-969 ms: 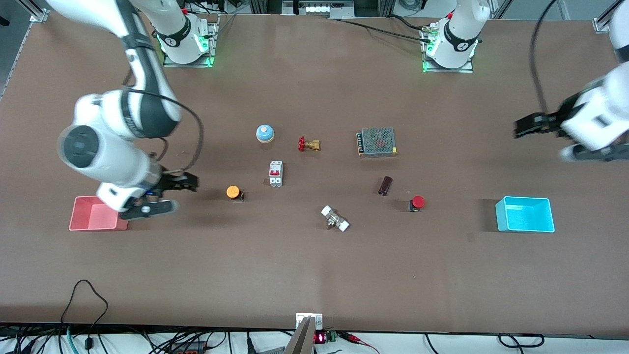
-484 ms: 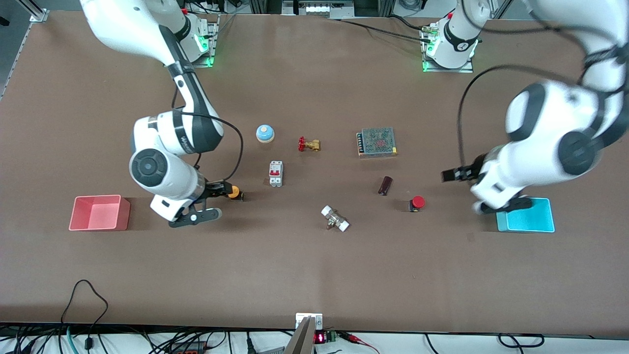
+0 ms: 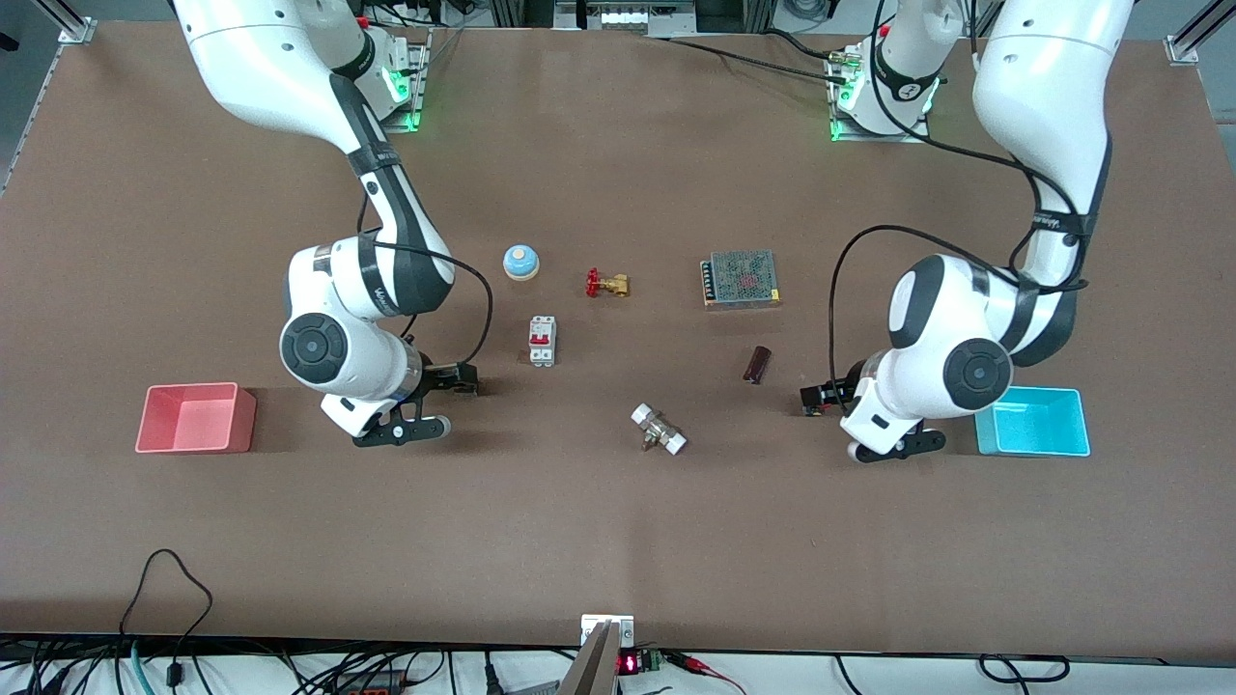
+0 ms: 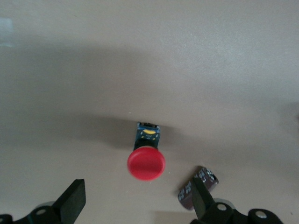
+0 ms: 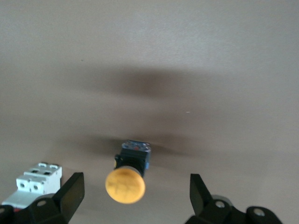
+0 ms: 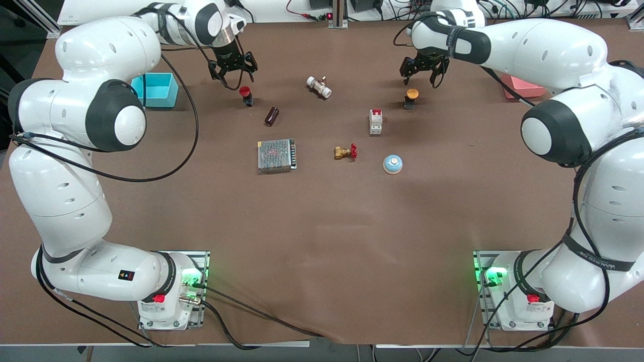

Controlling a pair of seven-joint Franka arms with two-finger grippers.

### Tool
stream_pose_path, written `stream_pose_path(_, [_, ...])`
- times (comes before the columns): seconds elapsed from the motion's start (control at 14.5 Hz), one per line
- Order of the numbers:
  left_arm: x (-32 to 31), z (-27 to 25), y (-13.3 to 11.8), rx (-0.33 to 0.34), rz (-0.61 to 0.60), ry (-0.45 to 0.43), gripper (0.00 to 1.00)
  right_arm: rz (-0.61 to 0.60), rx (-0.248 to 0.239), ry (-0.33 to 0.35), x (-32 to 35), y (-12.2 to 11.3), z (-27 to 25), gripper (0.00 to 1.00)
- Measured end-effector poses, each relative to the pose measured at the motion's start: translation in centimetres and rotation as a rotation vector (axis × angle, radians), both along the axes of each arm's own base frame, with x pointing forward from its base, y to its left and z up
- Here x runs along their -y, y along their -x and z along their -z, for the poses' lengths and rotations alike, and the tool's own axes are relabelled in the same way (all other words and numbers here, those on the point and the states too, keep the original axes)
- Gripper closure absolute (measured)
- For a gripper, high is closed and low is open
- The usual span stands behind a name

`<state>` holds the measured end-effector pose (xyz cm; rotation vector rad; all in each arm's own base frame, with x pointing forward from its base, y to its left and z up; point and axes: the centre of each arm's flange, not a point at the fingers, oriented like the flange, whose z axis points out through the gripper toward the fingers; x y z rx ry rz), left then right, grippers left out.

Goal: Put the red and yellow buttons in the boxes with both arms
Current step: 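Close the right gripper on the yellow button while the left gripper grasps the red button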

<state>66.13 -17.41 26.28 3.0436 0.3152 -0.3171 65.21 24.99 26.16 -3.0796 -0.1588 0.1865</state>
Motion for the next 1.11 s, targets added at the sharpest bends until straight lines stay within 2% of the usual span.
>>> stream_pose_path(0.35, [0.9,1.8,0.2,0.005,0.005,0.000,0.00,0.013,-0.020,0.021,-2.0,0.9,2.5,0.00])
stream_pose_path(0.48, [1.2,2.7,0.5,-0.006,0.010,-0.003,0.04,0.016,-0.017,0.023,-1.8,0.8,3.2,0.00])
stream_pose_path(0.62, [1.3,3.4,0.8,-0.015,0.012,-0.005,0.17,0.017,-0.024,0.028,-1.7,0.9,3.9,0.00])
stream_pose_path(0.69, [1.3,3.5,0.9,-0.018,0.012,-0.005,0.17,0.018,-0.030,0.032,-1.7,0.9,4.3,0.00])
stream_pose_path(0.83, [1.3,3.6,0.9,-0.018,0.012,-0.006,0.32,0.019,-0.041,0.039,-1.5,1.1,5.2,0.00])
stream_pose_path(0.9, [1.3,3.6,0.9,-0.018,0.012,-0.006,0.37,0.020,-0.047,0.042,-1.4,1.1,5.5,0.00])
stream_pose_path(0.97, [1.3,3.6,0.9,-0.018,0.012,-0.006,0.37,0.022,-0.052,0.045,-1.3,1.2,5.8,0.00])
stream_pose_path(1.04, [1.3,3.6,0.8,-0.017,0.012,-0.006,0.47,0.024,-0.058,0.048,-1.1,1.3,6.1,0.00])
stream_pose_path(1.11, [1.2,3.6,0.8,-0.017,0.011,-0.006,0.50,0.026,-0.062,0.050,-1.0,1.3,6.3,0.00])
